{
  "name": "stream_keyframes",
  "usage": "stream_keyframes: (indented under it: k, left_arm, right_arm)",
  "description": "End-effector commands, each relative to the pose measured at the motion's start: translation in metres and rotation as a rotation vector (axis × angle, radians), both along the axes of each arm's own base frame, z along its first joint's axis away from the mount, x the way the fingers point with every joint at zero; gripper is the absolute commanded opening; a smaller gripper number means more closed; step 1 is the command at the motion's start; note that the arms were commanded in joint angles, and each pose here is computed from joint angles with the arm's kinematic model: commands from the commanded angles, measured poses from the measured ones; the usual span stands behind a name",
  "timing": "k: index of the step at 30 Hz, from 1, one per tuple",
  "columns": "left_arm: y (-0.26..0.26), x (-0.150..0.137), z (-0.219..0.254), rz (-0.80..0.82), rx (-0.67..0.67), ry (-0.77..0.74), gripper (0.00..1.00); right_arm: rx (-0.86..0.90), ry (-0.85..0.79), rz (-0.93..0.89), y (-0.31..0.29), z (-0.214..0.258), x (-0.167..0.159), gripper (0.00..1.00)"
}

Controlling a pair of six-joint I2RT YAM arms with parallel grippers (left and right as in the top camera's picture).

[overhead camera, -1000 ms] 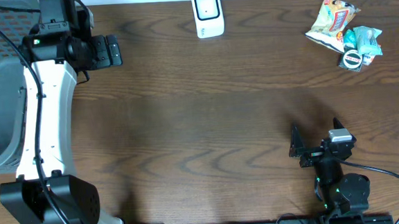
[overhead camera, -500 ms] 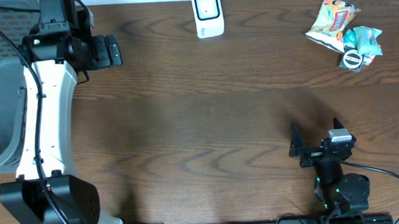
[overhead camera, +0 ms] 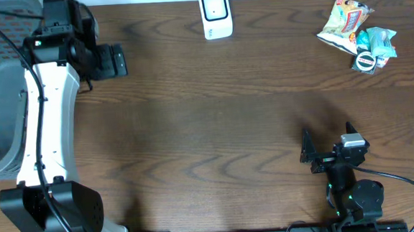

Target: Scan the item barcode

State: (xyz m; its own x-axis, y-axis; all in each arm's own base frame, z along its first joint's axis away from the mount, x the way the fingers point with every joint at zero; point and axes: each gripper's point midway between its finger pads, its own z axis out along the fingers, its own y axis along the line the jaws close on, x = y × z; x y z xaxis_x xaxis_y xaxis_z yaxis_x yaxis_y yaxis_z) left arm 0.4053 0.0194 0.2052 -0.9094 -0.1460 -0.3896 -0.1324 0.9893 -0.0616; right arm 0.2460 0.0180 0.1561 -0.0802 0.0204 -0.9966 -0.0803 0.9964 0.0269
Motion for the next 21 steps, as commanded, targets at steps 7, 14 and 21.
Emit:
stream_keyframes:
  k: [7, 14, 21]
  left_arm:
    - [-0.013, -0.008, -0.001, -0.039, -0.056, 0.025, 0.98]
    - [-0.024, -0.015, -0.003, -0.068, -0.087, -0.011, 0.98]
    - [-0.045, -0.024, 0.006, -0.178, -0.150, -0.218, 0.98]
  right_arm:
    - [-0.015, -0.005, 0.002, 0.000, 0.000, 0.000, 0.99]
    - [-0.015, -0.004, 0.002, 0.001, 0.000, -0.001, 0.99]
    - [-0.015, -0.005, 0.002, 0.001, 0.000, 0.000, 0.99]
